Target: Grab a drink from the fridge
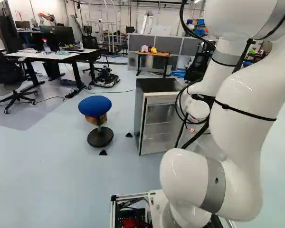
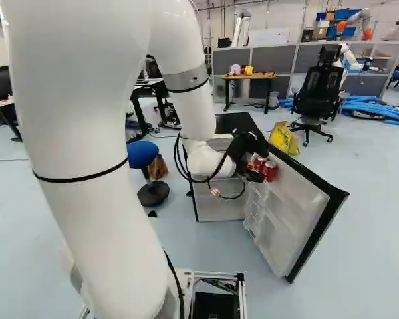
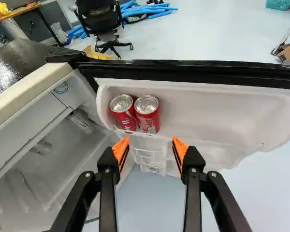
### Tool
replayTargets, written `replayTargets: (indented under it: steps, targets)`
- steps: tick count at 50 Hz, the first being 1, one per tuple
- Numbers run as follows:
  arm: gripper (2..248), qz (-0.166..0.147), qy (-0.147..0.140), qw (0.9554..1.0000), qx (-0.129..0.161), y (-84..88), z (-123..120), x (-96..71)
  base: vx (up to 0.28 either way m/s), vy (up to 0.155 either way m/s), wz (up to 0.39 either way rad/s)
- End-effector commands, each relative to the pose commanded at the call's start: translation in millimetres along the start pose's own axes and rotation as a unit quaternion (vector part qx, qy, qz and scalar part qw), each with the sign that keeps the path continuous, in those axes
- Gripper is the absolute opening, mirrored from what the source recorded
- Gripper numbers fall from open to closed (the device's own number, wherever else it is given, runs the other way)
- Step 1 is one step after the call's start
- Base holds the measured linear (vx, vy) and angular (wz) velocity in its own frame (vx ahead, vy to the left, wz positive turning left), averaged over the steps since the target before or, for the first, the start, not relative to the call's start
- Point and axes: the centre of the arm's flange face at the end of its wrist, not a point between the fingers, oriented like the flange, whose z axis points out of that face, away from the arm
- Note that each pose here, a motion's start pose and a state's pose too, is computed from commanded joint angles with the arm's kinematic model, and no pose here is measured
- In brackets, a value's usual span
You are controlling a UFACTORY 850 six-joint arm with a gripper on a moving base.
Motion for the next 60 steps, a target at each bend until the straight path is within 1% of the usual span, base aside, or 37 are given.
replayTargets:
  steps: [24,44,60]
  targets:
    - [143,0.01,0.005,0.9999,-0.012,6.0,16,10.8,0.0,0.0,0.0]
    - [143,0.009,0.007,0.9999,-0.009,-0.6,25,14.9,0.0,0.0,0.0]
    - [143,0.012,0.008,0.9998,-0.011,-1.5,34,19.7,0.0,0.0,0.0]
